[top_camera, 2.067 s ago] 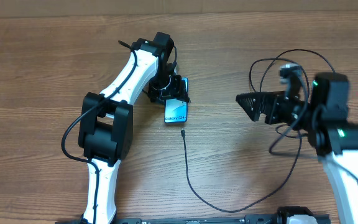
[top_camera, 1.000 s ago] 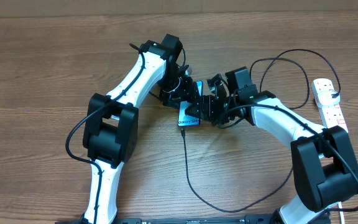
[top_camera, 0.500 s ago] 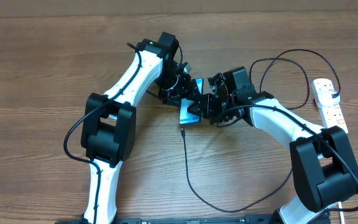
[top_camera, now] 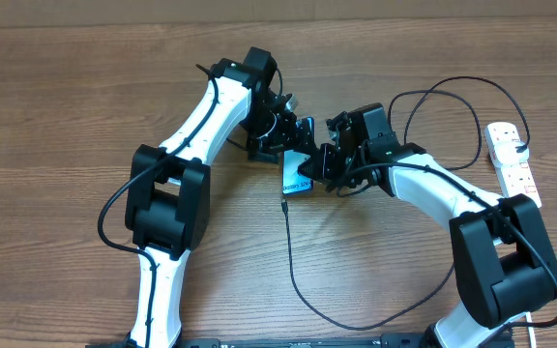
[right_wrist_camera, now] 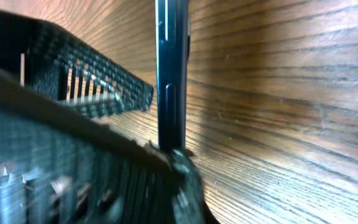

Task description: Plug charger to phone and switch on socket

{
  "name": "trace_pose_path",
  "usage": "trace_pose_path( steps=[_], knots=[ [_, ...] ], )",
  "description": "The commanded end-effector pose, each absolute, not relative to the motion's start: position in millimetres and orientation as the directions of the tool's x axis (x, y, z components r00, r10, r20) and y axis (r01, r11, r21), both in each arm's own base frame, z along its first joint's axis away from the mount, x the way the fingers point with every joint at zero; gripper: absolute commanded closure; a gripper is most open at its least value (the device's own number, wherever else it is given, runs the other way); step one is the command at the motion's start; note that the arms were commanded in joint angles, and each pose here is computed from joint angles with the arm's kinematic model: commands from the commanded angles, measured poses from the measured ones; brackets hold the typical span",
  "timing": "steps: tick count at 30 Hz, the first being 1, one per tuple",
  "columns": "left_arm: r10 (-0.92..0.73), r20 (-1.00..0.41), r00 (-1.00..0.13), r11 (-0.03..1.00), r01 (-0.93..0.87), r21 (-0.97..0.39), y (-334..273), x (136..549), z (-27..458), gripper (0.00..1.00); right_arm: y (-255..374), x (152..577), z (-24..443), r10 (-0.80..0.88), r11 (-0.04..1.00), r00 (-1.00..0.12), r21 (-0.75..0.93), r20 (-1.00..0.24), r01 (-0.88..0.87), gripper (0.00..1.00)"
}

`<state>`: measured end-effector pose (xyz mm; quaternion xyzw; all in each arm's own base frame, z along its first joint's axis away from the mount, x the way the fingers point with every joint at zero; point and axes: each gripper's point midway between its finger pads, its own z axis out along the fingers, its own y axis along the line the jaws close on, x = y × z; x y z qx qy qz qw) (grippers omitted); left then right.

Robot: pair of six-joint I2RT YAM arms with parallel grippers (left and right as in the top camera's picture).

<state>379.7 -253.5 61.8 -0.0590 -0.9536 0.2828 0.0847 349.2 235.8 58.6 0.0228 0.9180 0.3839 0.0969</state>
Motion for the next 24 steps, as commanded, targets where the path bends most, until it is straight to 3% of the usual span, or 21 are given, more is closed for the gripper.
trace_pose_path(
  steps=[1,6,12,17,21,24],
  knots=[
    [0.229,0.135,-0.964,0.794,0.105,-0.598,-273.9,364.9,69.3,0.0,239.9,364.6,73.0,0.119,0.697,-0.965,0.712,-0.235,-0.088,0.96],
    [0.209,0.139,-0.968,0.808,0.091,-0.582,-263.9,369.4,67.3,0.0,237.6,365.2,76.3,0.121,0.676,-0.967,0.732,-0.223,-0.085,0.96],
    [0.228,0.114,-0.967,0.75,0.1,-0.654,-262.8,375.0,76.4,0.03,236.9,361.5,101.4,0.089,0.525,-0.98,0.844,-0.179,-0.106,0.96],
    [0.286,0.022,-0.958,0.53,0.139,-0.836,-279.7,379.5,110.9,0.12,232.1,360.7,123.2,0.063,0.404,-0.983,0.905,-0.175,-0.135,0.96],
    [0.281,-0.061,-0.958,0.325,0.155,-0.933,-288.9,389.4,144.4,0.3,232.8,358.3,136.0,0.04,0.336,-0.983,0.929,-0.182,-0.158,0.96],
    [0.278,-0.132,-0.951,0.155,0.181,-0.971,-295.1,394.2,172.2,0.37,234.5,361.0,141.6,0.047,0.316,-0.982,0.936,-0.181,-0.157,0.96]
  ],
)
